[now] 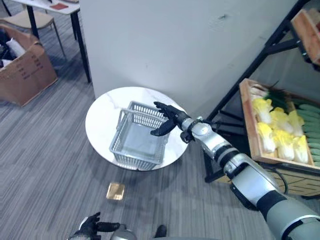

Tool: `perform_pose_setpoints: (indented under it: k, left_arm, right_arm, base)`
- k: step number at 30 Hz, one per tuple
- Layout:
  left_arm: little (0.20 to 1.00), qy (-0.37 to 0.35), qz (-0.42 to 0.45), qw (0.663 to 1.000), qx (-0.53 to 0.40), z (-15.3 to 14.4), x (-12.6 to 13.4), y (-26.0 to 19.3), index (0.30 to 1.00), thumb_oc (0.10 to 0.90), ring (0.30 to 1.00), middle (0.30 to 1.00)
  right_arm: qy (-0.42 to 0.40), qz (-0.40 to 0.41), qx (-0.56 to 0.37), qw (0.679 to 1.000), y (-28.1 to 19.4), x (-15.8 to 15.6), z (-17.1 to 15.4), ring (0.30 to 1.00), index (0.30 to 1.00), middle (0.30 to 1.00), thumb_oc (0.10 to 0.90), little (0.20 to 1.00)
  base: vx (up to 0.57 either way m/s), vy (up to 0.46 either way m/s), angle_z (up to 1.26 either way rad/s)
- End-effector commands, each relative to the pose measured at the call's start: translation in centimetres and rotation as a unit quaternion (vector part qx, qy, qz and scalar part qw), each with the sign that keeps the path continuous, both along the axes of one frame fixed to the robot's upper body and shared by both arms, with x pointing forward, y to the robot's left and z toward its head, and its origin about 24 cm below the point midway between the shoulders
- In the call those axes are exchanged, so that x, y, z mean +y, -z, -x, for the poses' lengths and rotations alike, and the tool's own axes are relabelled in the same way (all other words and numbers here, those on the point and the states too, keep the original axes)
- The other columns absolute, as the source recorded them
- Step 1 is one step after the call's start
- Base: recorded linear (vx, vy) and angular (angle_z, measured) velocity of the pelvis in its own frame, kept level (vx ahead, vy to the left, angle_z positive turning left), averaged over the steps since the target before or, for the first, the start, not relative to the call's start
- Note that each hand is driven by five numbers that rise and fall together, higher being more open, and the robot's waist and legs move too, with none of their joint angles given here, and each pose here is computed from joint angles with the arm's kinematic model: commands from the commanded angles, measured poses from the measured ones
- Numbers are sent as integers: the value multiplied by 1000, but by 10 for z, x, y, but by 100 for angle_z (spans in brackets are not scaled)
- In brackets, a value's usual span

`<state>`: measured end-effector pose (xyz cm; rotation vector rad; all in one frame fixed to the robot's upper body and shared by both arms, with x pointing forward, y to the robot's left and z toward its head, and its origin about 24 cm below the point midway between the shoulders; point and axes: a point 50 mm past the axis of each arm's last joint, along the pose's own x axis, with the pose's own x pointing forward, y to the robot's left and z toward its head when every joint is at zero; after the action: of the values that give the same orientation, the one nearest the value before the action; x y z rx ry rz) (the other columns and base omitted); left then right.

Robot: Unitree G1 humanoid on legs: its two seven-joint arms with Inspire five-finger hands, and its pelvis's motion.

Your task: Get the vegetables into the basket

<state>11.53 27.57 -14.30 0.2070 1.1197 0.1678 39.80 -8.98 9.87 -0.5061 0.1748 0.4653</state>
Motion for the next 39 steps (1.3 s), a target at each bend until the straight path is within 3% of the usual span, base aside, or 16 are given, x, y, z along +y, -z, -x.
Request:
perform_pose_setpoints:
  k: [1, 15, 30, 39]
  left_arm:
    - [1000, 38, 7, 997, 59, 23, -15, 12, 1000, 900, 1000, 1000]
    - [1000, 34, 1, 998, 44, 11, -11, 8, 1000, 900, 1000, 1000]
    - [1000, 67, 8, 997, -23, -30, -29, -1, 1000, 900, 1000, 1000]
    - [1000, 72, 7, 997, -18, -31, -34, 0, 1000, 900, 1000, 1000]
  right_arm:
    - [14, -9, -127, 992, -78, -8, -21, 1000, 1000, 1000, 900, 1000]
    - [71, 80, -167, 980, -121, -31, -34, 1000, 1000, 1000, 900, 1000]
    - [84, 114, -167, 976, -120, -30, -35, 1000, 1000, 1000, 900, 1000]
    - [84, 158, -158, 971, -109, -26, -35, 1000, 1000, 1000, 900, 1000]
  base:
    - [-45, 28, 30]
    - [1, 14, 9]
    - [-8, 1, 5]
    - [1, 6, 6]
